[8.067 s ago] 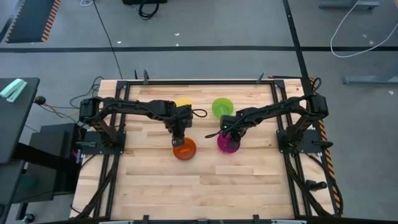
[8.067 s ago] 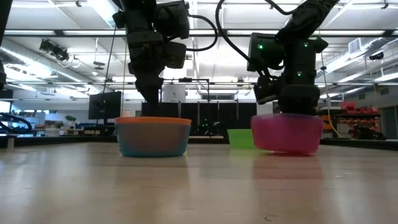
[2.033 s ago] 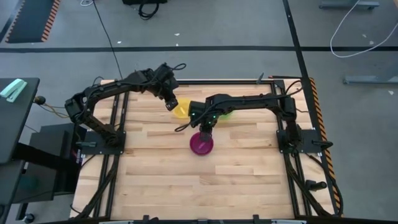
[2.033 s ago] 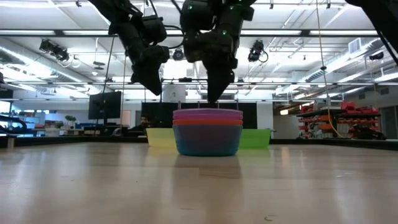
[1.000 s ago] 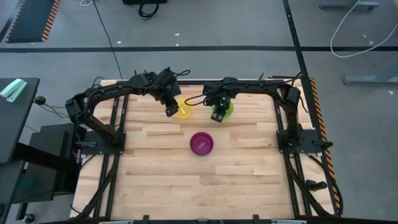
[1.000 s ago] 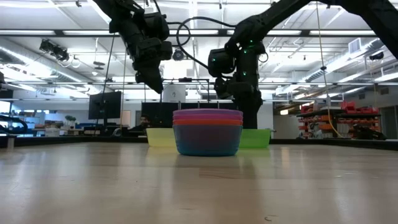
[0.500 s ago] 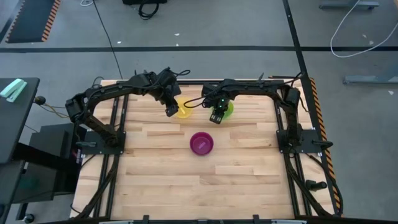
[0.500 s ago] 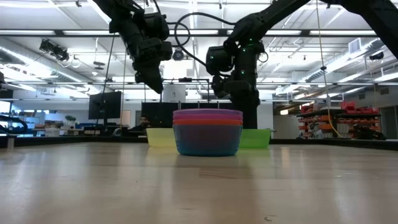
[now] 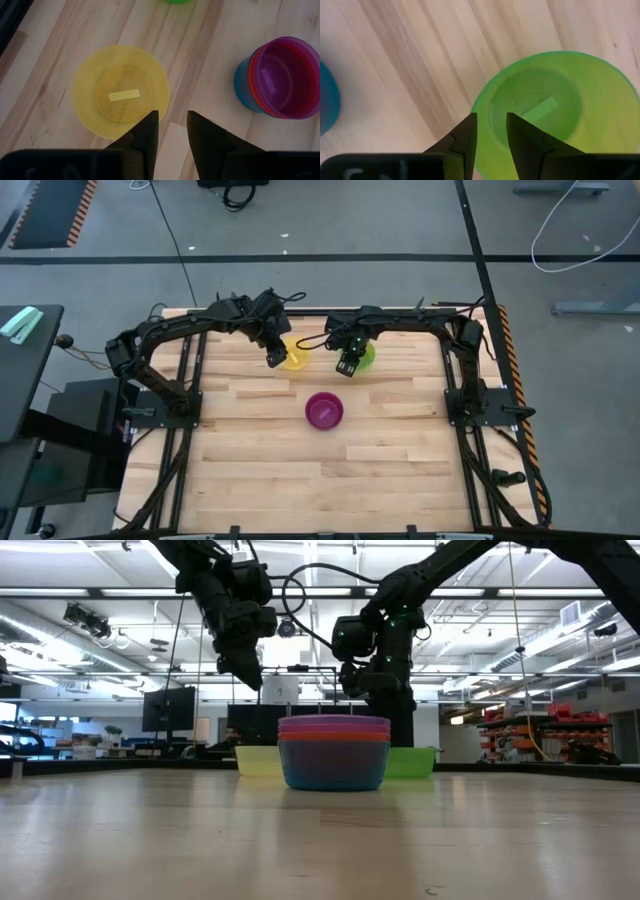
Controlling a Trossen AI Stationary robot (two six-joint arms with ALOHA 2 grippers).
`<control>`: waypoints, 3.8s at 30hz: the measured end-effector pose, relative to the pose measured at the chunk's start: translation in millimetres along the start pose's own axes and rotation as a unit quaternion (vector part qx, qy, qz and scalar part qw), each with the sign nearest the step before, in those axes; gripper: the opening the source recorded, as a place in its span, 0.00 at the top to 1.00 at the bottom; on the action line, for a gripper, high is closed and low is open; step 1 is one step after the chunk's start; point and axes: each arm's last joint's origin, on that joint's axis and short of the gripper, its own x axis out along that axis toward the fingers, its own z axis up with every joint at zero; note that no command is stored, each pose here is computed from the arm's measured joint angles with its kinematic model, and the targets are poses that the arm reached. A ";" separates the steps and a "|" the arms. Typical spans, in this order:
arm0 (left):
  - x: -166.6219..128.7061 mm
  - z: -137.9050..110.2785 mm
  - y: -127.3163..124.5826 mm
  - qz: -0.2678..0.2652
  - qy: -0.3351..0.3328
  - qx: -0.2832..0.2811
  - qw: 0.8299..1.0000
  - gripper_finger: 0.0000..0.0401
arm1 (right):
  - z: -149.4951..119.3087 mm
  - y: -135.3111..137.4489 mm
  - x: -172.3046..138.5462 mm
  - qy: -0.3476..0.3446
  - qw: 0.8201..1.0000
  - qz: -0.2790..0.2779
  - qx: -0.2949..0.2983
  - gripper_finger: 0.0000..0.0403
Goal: Nest bowls inside each other
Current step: Stack the green bowl on top of the purple bowl
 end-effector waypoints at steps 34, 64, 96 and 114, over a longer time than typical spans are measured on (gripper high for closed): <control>-0.1 0.1 0.0 0.000 -0.001 0.002 1.000 0.73 | -10.5 13.6 5.9 0.023 1.000 0.012 -0.011 0.73; -0.1 0.3 0.0 0.000 -0.002 0.001 1.000 0.73 | -26.1 22.4 0.5 0.015 1.000 -0.015 -0.006 0.73; -0.2 0.4 0.0 0.000 -0.003 0.001 1.000 0.73 | -29.4 42.9 -8.6 0.001 1.000 0.008 -0.026 0.73; -0.2 0.4 0.0 0.000 -0.003 0.000 1.000 0.73 | -35.1 39.6 10.2 0.013 1.000 0.005 -0.022 0.73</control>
